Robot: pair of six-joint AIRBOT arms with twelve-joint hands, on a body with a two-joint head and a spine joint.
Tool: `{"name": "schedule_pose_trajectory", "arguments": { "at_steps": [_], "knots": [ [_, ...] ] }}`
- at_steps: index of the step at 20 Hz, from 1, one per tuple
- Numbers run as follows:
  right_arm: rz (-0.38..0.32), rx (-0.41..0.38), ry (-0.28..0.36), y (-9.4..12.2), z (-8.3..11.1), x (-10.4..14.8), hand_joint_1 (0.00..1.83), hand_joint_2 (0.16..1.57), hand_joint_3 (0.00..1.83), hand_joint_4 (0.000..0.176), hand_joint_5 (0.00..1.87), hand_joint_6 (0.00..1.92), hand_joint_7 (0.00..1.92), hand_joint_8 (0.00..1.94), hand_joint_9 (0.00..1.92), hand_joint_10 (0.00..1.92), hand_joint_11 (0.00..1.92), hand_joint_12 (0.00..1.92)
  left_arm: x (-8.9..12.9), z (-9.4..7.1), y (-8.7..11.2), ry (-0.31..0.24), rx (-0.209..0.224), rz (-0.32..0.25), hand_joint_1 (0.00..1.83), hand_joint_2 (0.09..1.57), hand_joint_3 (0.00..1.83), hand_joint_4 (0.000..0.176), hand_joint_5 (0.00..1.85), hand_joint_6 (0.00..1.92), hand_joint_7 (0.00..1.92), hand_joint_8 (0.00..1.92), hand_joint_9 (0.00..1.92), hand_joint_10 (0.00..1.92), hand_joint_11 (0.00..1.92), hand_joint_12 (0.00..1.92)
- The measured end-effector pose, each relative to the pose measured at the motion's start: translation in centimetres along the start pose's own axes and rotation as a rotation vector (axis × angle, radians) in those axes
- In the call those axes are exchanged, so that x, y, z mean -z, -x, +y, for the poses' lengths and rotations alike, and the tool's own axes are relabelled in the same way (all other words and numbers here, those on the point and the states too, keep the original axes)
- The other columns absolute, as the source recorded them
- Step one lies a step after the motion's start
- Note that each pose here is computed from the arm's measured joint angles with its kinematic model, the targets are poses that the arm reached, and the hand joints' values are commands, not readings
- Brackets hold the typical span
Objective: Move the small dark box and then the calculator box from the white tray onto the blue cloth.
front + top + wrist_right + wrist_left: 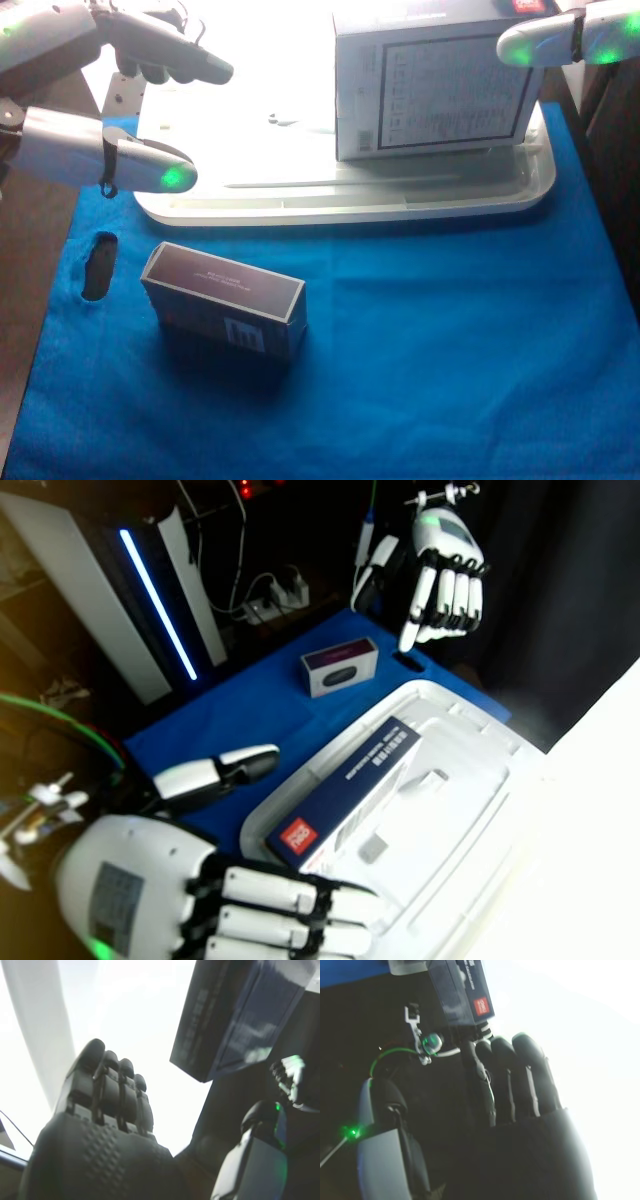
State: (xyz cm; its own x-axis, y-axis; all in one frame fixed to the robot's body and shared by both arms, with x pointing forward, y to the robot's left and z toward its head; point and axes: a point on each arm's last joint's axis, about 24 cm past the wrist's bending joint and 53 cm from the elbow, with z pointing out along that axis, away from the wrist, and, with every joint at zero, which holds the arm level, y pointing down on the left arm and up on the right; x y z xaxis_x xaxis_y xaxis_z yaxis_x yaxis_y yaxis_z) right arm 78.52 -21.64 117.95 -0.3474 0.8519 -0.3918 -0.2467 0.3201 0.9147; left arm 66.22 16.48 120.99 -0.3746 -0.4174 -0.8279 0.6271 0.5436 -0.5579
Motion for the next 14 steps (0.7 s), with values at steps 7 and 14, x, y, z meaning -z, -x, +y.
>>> {"name": "schedule_pose_trajectory", "arguments": {
  "at_steps": [7,14],
  "knots": [
    [-0.002,-0.032,-0.051,-0.9,-2.6,0.3,0.75,0.68,0.00,0.035,0.19,0.00,0.46,0.00,0.39,0.01,0.00,0.85,0.3,-0.3,-0.8,-0.014,0.013,0.011,0.63,0.87,0.00,0.005,0.75,0.01,0.43,1.12,0.36,1.49,0.27,1.83],
    [0.005,-0.063,-0.059,-2.0,-3.4,-0.1,0.83,0.67,0.00,0.038,0.30,0.00,0.48,0.01,0.43,0.01,0.00,1.03,0.3,-0.2,-1.4,-0.011,0.020,0.021,0.59,0.93,0.00,0.000,0.72,0.00,0.38,1.24,0.31,1.64,0.26,1.92]
  ]
}}
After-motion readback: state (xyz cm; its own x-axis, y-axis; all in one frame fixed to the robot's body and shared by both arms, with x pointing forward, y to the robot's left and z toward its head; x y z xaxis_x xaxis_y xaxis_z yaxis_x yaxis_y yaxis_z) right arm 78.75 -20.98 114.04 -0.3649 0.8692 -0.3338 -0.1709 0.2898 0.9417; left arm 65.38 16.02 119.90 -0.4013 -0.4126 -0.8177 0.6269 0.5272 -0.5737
